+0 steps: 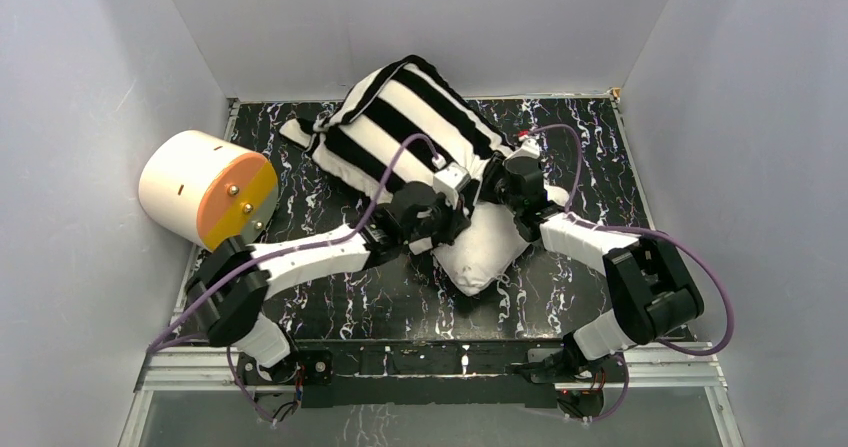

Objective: Put the pillow into the pillowcase
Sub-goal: Stuff the pillow into the pillowcase.

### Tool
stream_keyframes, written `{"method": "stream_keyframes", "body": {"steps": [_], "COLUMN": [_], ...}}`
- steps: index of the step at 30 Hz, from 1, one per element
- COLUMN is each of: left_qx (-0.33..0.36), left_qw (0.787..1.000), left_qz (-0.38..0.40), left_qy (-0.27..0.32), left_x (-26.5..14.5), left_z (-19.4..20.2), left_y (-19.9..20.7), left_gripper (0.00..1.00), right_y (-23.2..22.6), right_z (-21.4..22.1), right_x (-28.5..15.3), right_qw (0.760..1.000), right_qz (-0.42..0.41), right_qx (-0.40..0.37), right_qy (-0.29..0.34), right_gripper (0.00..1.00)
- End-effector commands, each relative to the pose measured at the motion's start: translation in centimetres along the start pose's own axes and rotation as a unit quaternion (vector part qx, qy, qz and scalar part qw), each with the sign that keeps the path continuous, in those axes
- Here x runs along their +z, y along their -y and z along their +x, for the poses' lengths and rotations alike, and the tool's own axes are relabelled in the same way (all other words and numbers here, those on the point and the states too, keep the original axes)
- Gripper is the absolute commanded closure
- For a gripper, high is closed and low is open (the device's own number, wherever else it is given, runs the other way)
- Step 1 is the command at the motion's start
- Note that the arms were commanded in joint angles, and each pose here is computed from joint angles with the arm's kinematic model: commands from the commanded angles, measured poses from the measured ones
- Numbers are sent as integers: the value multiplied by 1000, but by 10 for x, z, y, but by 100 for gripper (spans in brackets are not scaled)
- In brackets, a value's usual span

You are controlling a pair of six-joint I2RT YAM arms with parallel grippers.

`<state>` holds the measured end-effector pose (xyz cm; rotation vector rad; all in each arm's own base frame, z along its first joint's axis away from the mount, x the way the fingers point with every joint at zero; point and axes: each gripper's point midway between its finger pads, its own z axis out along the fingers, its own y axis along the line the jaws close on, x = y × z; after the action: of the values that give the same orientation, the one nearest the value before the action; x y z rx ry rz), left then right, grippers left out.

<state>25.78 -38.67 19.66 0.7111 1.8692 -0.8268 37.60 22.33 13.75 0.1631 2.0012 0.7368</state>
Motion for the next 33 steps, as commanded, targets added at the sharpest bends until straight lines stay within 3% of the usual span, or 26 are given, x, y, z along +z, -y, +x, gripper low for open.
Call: {"method": "stream_keyframes", "body": {"steps": [1,5,9,13,17,19,25,31,33], "left_qx": [-55,-45,-40,1,28,45,105,158,174], "left_qw": [992,997,999,999,997,996,988,976,974], "left_qz": [103,36,-27,-48,-43,-39,-90,-142,-142], "left_qy": [-50,-55,-18,16,51,66,63,41,23], "left_x": [12,10,-18,-45,-36,-23,34,97,121], "left_z": [50,44,-1,-38,-81,-98,-112,-103,-89], "left_y": [55,13,-25,-33,-28,-26,-43,-67,-71], "left_gripper": [100,93,61,46,37,34,31,29,36], "right_y": [19,19,11,11,-2,6,38,59,65], "right_z": [-13,-12,-20,-36,-68,-75,-101,-55,-37], "right_x": [16,9,-21,-65,-92,-95,-101,-81,-77], "right_qw": [991,994,997,992,989,992,1000,995,992], "right_qz": [58,51,34,47,13,15,-8,-34,-41], "right_qx": [97,70,-41,-111,-142,-128,-4,78,98], "right_qy": [75,69,53,39,31,-4,-4,-54,-64], "right_gripper": [70,66,47,35,28,25,23,26,29]}}
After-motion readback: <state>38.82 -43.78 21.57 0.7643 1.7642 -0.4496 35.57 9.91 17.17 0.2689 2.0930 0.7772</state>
